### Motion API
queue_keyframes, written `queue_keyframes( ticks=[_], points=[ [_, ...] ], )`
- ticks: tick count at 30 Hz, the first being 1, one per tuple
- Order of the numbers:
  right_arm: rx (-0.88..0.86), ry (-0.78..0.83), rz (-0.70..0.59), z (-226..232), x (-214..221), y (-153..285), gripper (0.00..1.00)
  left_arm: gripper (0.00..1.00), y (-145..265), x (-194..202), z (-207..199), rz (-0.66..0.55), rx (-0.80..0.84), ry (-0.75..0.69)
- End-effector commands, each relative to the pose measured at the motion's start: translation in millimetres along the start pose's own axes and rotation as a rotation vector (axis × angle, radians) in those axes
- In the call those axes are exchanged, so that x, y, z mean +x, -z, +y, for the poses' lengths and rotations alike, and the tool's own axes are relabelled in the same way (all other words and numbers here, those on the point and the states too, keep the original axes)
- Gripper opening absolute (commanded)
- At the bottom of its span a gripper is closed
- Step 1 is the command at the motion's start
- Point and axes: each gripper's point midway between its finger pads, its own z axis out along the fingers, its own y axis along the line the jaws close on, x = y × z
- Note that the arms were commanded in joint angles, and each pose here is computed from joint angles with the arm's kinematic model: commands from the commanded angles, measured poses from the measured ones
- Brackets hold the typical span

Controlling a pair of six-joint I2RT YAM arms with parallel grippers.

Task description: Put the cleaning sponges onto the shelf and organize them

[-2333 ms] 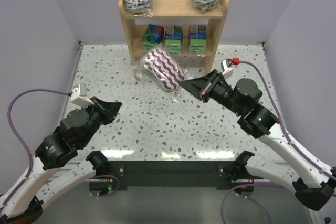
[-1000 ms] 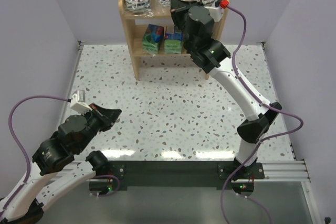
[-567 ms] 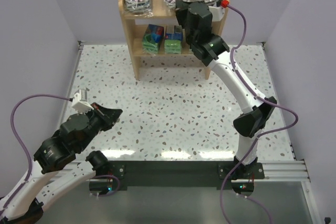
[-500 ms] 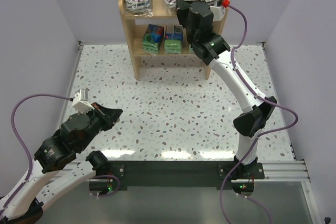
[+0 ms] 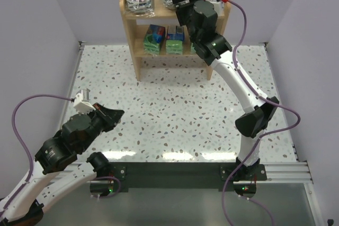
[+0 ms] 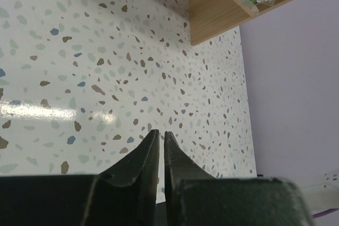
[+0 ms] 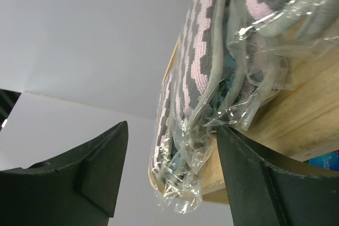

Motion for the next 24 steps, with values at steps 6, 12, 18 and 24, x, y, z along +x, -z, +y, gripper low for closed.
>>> queue_keyframes(
  ticks=[6,12,18,24],
  points=[
    [-0.278,0.000,0.027,97.8,-54.1,84.7,0.87,0.72,-0.6,-7.8,-12.3,-0.035,0.060,0.001],
    [-0.257,0.184,0.222,53.1,-32.8,138.7,0.99,1.00,-5.1,-14.6,-23.5,-0.053,0.082,-0.046],
    [-0.169,0.511,0.359,-33.3,-33.2,205.4,0.99,1.00,-9.1,-17.7,-41.6,-0.049,0.133,-0.085],
    [-0.054,0.709,0.504,-124.8,-36.6,271.6,0.99,1.00,-14.9,-29.0,-65.0,-0.060,0.168,-0.179]
  ],
)
